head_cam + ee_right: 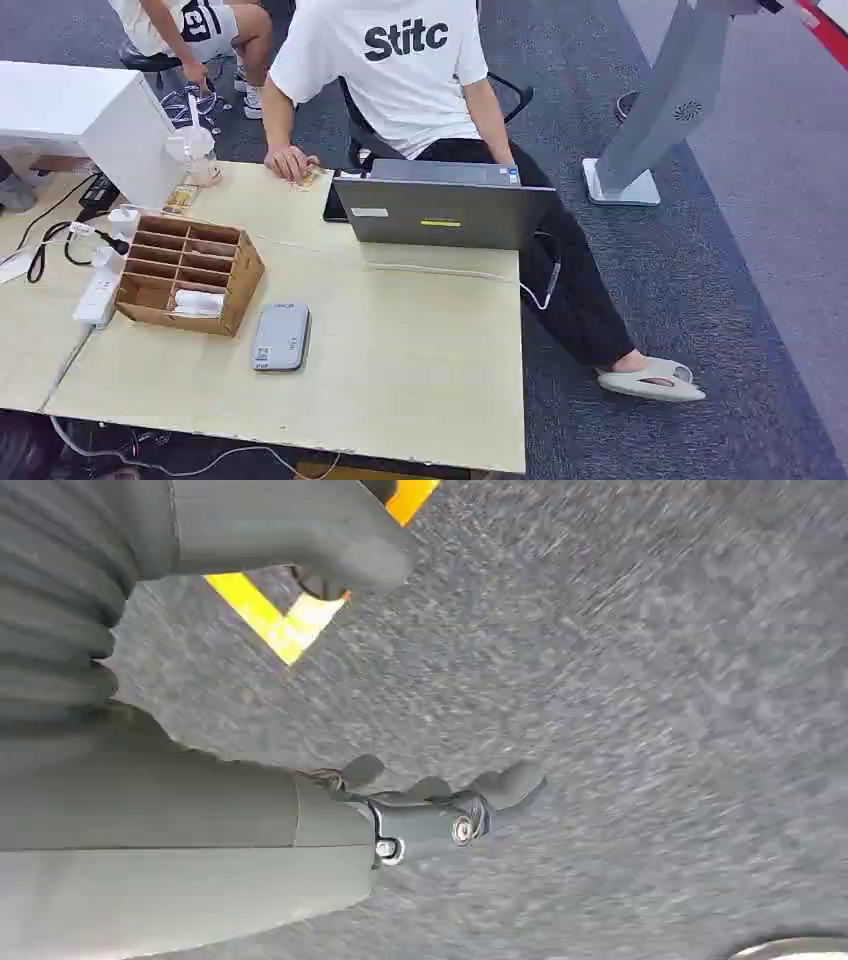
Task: Pass the card to the sensor for recognition and then transmit it.
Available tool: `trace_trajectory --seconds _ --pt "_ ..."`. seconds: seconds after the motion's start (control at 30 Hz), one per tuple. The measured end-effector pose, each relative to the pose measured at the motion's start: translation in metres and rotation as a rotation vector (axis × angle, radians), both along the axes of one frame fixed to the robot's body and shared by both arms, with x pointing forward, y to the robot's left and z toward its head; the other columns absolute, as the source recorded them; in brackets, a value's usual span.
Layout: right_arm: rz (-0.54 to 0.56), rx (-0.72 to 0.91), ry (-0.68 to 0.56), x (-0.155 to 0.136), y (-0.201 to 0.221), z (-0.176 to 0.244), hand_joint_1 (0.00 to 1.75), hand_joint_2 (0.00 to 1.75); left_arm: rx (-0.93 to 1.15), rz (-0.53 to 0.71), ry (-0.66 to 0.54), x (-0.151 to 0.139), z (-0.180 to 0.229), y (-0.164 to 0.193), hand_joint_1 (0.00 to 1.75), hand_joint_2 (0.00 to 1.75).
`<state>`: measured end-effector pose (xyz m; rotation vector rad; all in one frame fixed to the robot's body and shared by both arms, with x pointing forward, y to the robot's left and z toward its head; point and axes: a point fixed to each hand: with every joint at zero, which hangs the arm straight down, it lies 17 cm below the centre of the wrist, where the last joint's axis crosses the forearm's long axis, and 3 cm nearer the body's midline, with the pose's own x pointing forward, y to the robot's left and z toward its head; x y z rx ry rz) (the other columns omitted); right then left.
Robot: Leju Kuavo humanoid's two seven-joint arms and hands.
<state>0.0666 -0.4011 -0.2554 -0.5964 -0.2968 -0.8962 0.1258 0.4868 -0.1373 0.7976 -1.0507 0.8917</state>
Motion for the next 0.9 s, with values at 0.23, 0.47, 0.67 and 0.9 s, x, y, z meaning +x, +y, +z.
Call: trace_trajectory --seconds 0.23,0.47,0.67,0.9 --pt "0.019 0.113 0.085 -0.009 0.034 -0.01 0.0 1.75 0.314 0.025 -0.44 0.018 0.173 0.063 0.0 1.75" --pt "0.123 0.209 0.133 -0.007 0.07 -0.017 0.0 1.75 0.685 -0.327 -0.84 0.064 0.387 0.015 0.0 1.75" --pt "0.21 0.266 0.148 0.0 0.091 -0.019 0.0 1.75 1.12 -0.342 -0.741 0.104 0.488 -0.056 0.0 1.75" --pt "0.344 0.296 0.155 0.014 0.104 -0.02 0.0 1.75 1.266 -0.498 -0.724 0.218 0.55 -0.133 0.0 1.75"
